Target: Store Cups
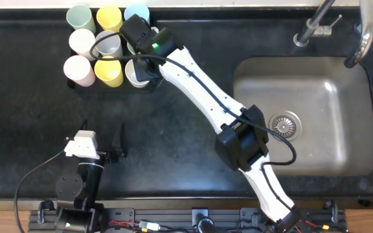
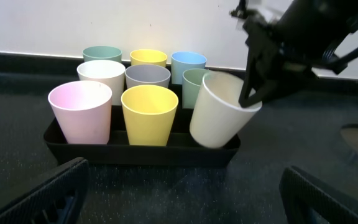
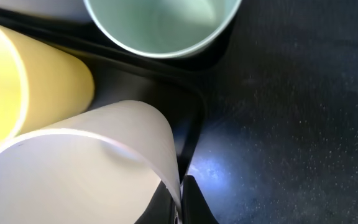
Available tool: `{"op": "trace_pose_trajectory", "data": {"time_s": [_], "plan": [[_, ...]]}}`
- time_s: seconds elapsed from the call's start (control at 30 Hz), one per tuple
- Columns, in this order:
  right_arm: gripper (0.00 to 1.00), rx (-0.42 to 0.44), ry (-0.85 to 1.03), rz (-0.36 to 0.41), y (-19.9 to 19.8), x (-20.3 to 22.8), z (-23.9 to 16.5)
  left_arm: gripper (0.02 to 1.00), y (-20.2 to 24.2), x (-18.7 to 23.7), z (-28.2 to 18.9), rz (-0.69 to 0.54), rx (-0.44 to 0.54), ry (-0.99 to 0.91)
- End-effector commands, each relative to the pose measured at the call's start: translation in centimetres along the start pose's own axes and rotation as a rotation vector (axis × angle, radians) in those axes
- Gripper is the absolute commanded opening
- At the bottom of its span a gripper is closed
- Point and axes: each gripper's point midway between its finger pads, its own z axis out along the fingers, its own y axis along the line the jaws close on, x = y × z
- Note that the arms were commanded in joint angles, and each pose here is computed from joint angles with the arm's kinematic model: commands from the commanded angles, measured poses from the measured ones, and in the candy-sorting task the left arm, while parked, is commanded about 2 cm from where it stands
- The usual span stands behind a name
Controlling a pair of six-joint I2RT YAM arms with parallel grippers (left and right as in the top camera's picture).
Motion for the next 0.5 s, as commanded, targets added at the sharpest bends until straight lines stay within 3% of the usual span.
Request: {"op": "trace_pose_trajectory", "data": {"time_s": [0.03,0.17,0.23,0.27,0.3,0.33,0.43,0.5], "plan": [[0.045,0.025,0.027,0.004,-0.2,0.7,1.6,1.0,-0.1,-0.1,-0.1,0.018,0.009,-0.003],[0.049,0.024,0.025,0.004,-0.2,0.6,1.7,1.0,-0.1,-0.1,-0.1,0.018,0.009,-0.003],[0.097,0.019,0.026,0.002,-0.1,0.6,1.7,1.0,-0.1,-0.1,-0.1,0.018,0.008,-0.003],[0.172,0.012,0.027,-0.008,0.1,0.6,1.6,1.0,-0.1,-0.1,-0.1,0.018,0.009,-0.003],[0.386,0.001,0.023,-0.017,0.2,0.5,1.3,1.0,-0.1,-0.1,-0.1,0.018,0.009,-0.003],[0.522,-0.011,0.011,-0.026,0.5,0.3,0.8,1.0,-0.1,-0.1,-0.1,0.018,0.009,-0.003],[0.722,-0.052,-0.073,-0.042,1.1,-1.5,-2.2,1.0,-0.1,-0.1,-0.1,0.018,0.009,-0.003],[0.792,-0.088,-0.154,-0.029,1.1,-3.1,-5.6,1.0,-0.1,-0.1,-0.1,0.018,0.009,-0.003]]}}
